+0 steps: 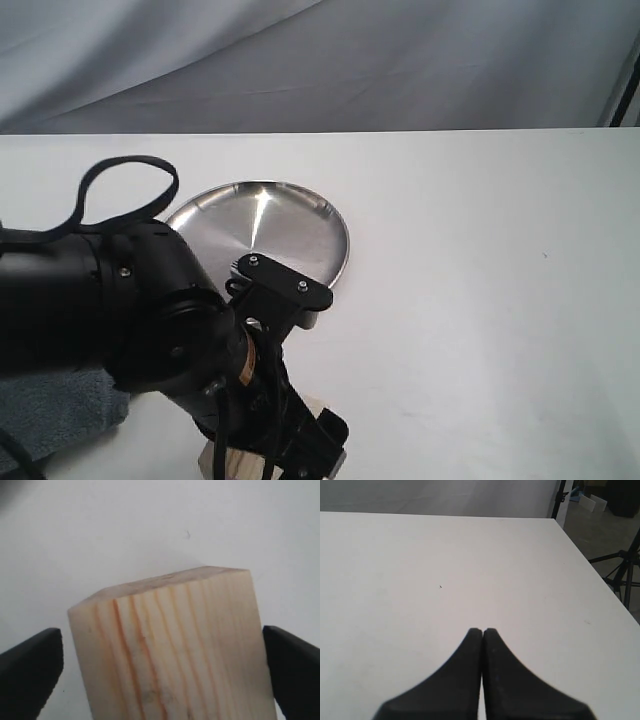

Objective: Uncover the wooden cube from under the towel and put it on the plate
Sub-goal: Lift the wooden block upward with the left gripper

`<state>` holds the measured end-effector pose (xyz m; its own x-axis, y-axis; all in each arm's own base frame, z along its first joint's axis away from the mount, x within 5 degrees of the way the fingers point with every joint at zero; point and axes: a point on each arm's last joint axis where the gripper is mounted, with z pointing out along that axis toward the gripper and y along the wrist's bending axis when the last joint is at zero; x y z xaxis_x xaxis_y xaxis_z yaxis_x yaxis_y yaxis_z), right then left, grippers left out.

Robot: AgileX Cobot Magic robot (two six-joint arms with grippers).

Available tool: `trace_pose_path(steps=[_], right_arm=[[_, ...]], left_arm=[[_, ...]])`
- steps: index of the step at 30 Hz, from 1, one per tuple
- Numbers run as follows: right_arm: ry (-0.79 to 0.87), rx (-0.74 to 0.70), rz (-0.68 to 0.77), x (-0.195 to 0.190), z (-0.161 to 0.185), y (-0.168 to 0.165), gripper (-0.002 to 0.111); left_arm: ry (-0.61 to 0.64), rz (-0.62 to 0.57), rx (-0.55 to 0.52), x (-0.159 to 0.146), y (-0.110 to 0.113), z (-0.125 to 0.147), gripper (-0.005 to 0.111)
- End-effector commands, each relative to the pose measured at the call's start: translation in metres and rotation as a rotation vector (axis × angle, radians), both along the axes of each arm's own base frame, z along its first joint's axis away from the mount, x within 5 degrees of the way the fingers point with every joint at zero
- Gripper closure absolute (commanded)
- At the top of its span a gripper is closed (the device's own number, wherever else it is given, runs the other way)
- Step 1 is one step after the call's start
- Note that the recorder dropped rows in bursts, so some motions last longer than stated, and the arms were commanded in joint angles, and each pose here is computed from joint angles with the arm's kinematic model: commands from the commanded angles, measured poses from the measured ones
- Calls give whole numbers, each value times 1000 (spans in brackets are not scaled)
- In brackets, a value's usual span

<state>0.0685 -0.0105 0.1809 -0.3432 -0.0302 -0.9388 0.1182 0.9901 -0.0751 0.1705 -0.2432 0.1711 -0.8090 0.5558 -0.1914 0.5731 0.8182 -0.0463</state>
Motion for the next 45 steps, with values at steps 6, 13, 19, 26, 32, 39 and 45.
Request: trace_pose_path(steps=[6, 13, 19, 26, 32, 39, 45], right_arm=[[-5, -3, -7, 0, 0, -1, 108], [-5, -3, -7, 0, 0, -1, 108], [-5, -3, -7, 0, 0, -1, 108], [-5, -3, -7, 0, 0, -1, 108], [-5, -3, -7, 0, 0, -1, 108], [-5, -3, -7, 0, 0, -1, 108], [-5, -3, -7, 0, 0, -1, 108]], left_arm=[[-21, -15, -84, 3, -9, -1, 2], [6, -7, -53, 4, -10, -11, 2], [41, -11, 4, 4, -10, -28, 2], [44, -7, 7, 4, -10, -29, 3], [54, 40, 6, 4, -10, -29, 38], [26, 4, 14, 6, -9, -29, 106], [-11, -36, 35, 8, -8, -28, 107]])
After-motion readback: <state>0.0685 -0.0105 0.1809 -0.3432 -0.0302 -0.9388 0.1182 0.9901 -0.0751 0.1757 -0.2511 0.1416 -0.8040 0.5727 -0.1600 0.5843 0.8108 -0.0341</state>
